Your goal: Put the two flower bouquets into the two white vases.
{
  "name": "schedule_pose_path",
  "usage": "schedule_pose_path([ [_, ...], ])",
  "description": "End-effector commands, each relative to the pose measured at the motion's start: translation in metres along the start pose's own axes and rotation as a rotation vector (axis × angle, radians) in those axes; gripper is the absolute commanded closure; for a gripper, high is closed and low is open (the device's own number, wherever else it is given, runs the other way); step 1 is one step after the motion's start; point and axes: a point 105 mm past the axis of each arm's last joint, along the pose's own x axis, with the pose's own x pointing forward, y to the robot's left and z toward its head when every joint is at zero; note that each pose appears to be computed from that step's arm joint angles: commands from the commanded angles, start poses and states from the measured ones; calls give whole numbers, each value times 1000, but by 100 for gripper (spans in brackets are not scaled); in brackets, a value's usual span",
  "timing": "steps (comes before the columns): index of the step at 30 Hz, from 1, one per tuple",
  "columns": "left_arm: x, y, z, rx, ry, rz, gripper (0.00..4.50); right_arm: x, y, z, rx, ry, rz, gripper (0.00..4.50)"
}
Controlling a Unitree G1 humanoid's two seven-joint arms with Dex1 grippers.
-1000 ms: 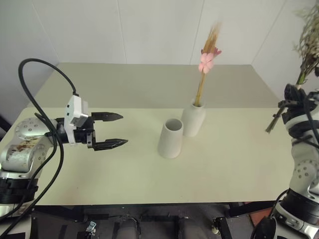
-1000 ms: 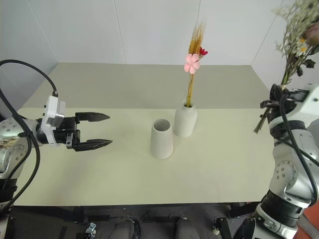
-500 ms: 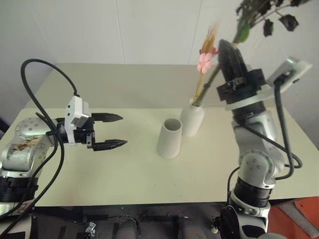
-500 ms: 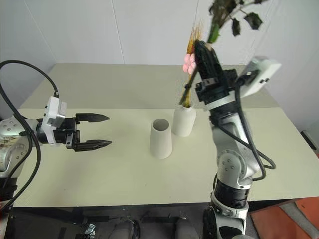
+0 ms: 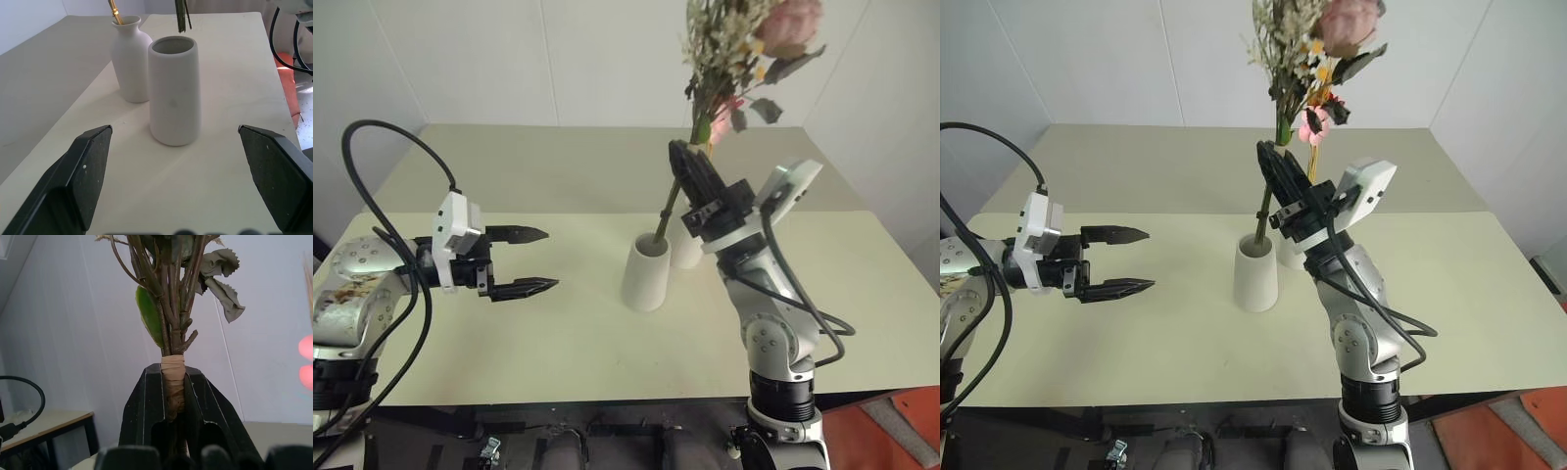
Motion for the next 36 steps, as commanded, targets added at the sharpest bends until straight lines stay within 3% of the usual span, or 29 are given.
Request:
schedule_pose_path([
  [1, -5, 0, 12, 44, -10, 15, 0, 2, 4, 3, -36, -47, 24, 428],
  [15, -9, 0, 12, 46, -7, 30, 0, -13, -2, -32, -67, 2, 5, 428],
  [16, -9, 0, 12, 46, -7, 30, 0, -14, -2, -32, -66, 1, 8, 356],
  [22, -8, 0, 13, 53, -8, 28, 0, -26, 10, -32, -129, 41, 59, 157],
  [26, -8, 2, 14, 60, -13, 30, 0, -53, 11, -31, -153, 108, 59, 12],
  [32, -7, 3, 12, 56, -10, 28, 0, -95, 3, -30, -311, 312, 57, 5],
  [36, -3, 3, 13, 56, -16, 15, 0, -111, -4, -8, -340, 356, 71, 5],
])
